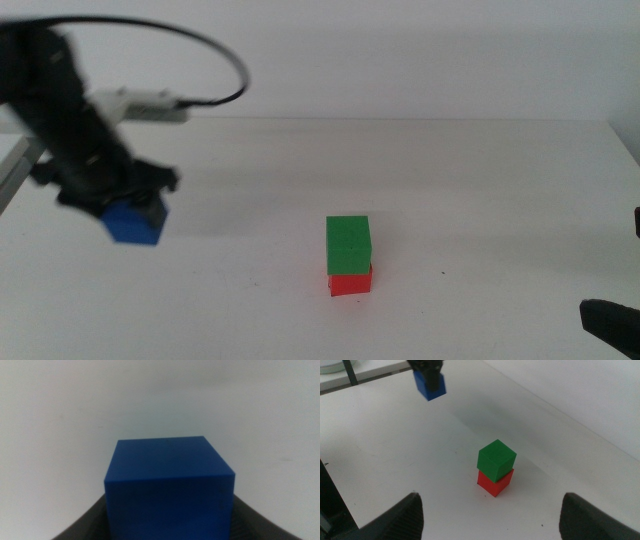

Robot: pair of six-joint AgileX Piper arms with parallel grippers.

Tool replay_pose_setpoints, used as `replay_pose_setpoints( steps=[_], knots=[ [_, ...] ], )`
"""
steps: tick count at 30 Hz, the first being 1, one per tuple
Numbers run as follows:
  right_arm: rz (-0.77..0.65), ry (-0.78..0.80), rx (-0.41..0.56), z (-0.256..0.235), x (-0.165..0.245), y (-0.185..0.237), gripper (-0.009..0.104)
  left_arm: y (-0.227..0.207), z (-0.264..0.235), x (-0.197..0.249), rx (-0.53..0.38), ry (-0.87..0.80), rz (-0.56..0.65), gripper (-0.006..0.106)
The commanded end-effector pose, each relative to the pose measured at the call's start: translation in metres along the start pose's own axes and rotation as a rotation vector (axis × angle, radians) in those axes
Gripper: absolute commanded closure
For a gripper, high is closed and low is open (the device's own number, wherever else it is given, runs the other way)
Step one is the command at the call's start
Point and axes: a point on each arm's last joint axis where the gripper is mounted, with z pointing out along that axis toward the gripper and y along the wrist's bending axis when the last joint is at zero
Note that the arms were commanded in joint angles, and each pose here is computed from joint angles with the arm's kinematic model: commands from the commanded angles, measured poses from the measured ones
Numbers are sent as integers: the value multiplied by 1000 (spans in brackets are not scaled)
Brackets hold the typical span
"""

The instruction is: Stack red cubes first, then green, then blue cubes in a specific spot.

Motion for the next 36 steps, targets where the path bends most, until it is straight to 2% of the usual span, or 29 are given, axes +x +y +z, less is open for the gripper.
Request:
replay_pose_setpoints(
  steps=[1, 3, 8, 11, 14, 20, 24, 36],
  knots=[
    [-3, -13, 7, -1, 0, -1, 9, -28, -23, -1, -71, -15, -43, 87],
    [-3, -13, 7, -1, 0, -1, 9, -55, -37, -5, -112, -44, -56, 87],
    [-3, -13, 7, -1, 0, -1, 9, -137, -66, -1, -23, -170, -80, 87],
    [-3, -13, 7, -1, 0, -1, 9, -171, -73, 10, -19, -215, -51, 87],
    [-3, -13, 7, -1, 0, -1, 9, -193, -71, 20, -4, -221, -132, 87],
    [-3, -13, 7, -1, 0, -1, 9, -221, -62, 10, 38, -202, -93, 87],
    [-3, -13, 7, -1, 0, -1, 9, -233, -56, 1, 69, -185, -113, 87],
    [-3, -13, 7, -1, 0, -1, 9, -239, -39, -5, 68, -147, -173, 87]
  ],
)
